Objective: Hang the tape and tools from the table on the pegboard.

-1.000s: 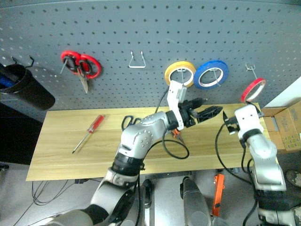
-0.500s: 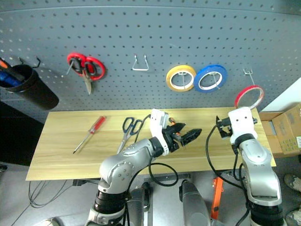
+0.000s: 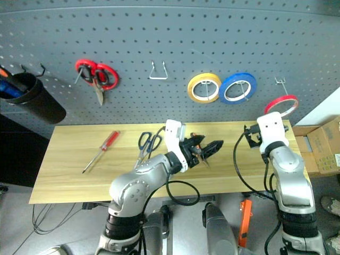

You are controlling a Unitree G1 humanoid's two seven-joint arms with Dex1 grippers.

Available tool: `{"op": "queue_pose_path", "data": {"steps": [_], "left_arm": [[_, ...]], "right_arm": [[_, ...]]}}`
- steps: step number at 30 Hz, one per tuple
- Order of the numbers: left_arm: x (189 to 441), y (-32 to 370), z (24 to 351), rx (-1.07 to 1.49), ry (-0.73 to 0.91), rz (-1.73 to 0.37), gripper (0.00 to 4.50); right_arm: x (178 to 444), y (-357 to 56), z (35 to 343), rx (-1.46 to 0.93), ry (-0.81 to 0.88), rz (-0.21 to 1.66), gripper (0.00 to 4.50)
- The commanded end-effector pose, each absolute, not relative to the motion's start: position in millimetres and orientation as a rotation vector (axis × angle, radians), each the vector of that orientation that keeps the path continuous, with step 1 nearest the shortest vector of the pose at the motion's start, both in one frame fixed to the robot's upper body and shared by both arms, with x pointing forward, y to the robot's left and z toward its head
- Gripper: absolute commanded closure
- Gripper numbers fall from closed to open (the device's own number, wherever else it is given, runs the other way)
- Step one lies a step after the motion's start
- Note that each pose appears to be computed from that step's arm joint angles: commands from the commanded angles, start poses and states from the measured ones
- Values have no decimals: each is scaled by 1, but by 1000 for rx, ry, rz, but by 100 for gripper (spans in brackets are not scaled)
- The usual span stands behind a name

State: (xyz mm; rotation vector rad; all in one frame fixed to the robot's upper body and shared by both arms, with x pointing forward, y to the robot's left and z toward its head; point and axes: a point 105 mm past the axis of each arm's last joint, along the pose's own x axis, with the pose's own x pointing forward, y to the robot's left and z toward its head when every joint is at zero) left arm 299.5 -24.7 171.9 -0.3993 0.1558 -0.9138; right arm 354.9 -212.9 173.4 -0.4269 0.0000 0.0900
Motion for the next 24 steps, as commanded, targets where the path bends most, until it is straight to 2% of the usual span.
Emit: {"op": "queue_pose_path", "data": {"steps": [1, 9, 17, 24], "left_arm": [[297, -33, 188, -429, 95, -965, 0], [298, -66, 223, -502, -1, -1103, 0], [300, -69, 228, -525, -22, -1133, 0], [298, -54, 227, -541, -19, -1121, 0]], "right_arm": [[358, -212, 174, -440, -17, 106, 7], [362, -228, 194, -475, -97, 21, 7], [365, -236, 208, -486, -156, -27, 7], [363, -235, 217, -488, -199, -44, 7]]}}
